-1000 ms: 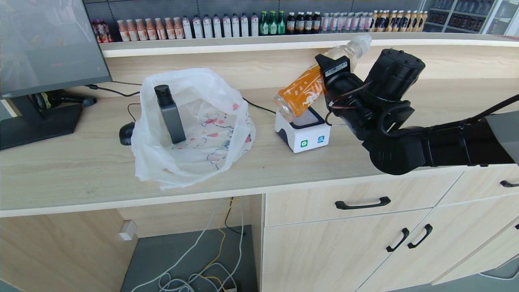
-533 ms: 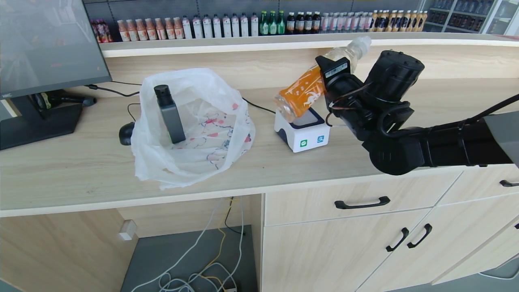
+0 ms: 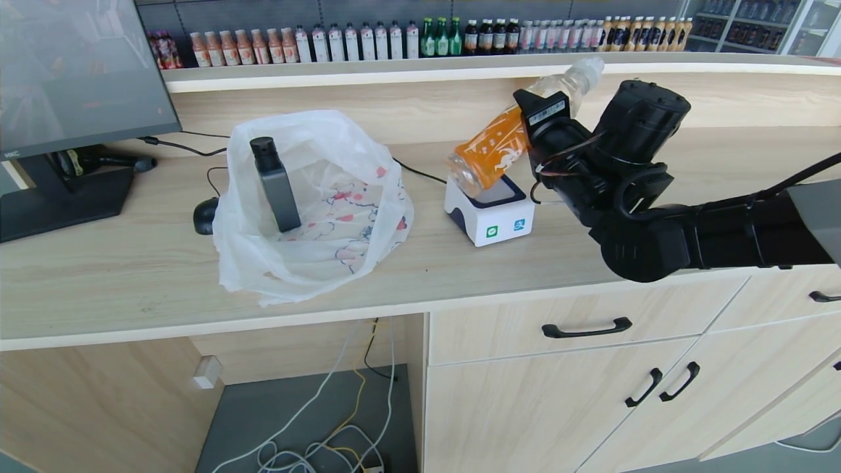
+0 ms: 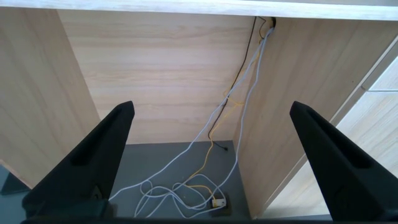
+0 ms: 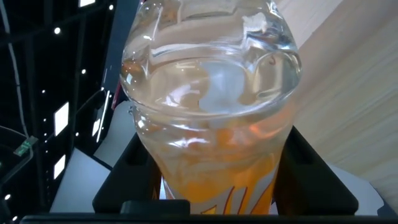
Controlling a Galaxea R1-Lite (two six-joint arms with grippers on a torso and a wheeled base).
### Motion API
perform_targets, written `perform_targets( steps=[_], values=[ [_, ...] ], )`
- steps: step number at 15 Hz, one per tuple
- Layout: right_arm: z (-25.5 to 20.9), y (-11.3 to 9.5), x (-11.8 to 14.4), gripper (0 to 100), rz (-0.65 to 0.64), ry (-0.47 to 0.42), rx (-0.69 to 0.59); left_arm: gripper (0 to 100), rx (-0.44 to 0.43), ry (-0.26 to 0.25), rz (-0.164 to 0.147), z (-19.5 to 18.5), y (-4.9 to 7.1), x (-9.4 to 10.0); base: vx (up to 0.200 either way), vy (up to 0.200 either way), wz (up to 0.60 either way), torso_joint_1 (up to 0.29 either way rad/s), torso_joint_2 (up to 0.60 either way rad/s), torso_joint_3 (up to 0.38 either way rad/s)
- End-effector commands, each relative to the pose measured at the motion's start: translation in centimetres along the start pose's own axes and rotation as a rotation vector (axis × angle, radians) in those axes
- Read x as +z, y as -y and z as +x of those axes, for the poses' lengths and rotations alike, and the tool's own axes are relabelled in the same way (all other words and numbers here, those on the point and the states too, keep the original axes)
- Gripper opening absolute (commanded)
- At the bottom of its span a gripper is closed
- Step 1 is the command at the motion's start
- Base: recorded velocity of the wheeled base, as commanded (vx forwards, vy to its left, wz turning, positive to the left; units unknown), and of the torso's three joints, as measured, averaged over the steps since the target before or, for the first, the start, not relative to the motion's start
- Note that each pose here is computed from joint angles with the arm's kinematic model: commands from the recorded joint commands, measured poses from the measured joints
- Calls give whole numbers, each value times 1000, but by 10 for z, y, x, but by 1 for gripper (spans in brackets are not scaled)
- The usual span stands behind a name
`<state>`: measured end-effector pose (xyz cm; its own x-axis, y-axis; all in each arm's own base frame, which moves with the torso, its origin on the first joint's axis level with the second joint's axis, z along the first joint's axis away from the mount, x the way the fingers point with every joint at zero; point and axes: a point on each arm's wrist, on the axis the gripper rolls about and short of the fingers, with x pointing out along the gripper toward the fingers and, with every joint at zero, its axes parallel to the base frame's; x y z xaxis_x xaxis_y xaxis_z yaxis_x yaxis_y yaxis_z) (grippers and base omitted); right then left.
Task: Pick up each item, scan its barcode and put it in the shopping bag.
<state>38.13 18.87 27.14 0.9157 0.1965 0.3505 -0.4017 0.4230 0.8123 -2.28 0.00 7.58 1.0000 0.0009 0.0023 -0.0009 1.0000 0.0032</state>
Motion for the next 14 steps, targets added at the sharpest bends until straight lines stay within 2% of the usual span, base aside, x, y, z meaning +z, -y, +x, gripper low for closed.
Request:
perform_targets(
  steps=[1,6,9,10,13,14],
  values=[
    [-3,-10,7,0,-5,12,20,100,1,1,0,0,0,0,0,0,0,0,0,0],
    [-12,-34,27,0,-152,46,69,100,1,1,0,0,0,0,0,0,0,0,0,0],
    [-25,-61,43,0,-338,92,102,100,1,1,0,0,0,0,0,0,0,0,0,0],
    [-33,-69,46,0,-434,97,110,100,1,1,0,0,0,0,0,0,0,0,0,0],
    [-60,-90,38,0,-641,71,145,100,1,1,0,0,0,0,0,0,0,0,0,0],
    [-69,-91,38,0,-776,72,151,100,1,1,0,0,0,0,0,0,0,0,0,0]
  ],
)
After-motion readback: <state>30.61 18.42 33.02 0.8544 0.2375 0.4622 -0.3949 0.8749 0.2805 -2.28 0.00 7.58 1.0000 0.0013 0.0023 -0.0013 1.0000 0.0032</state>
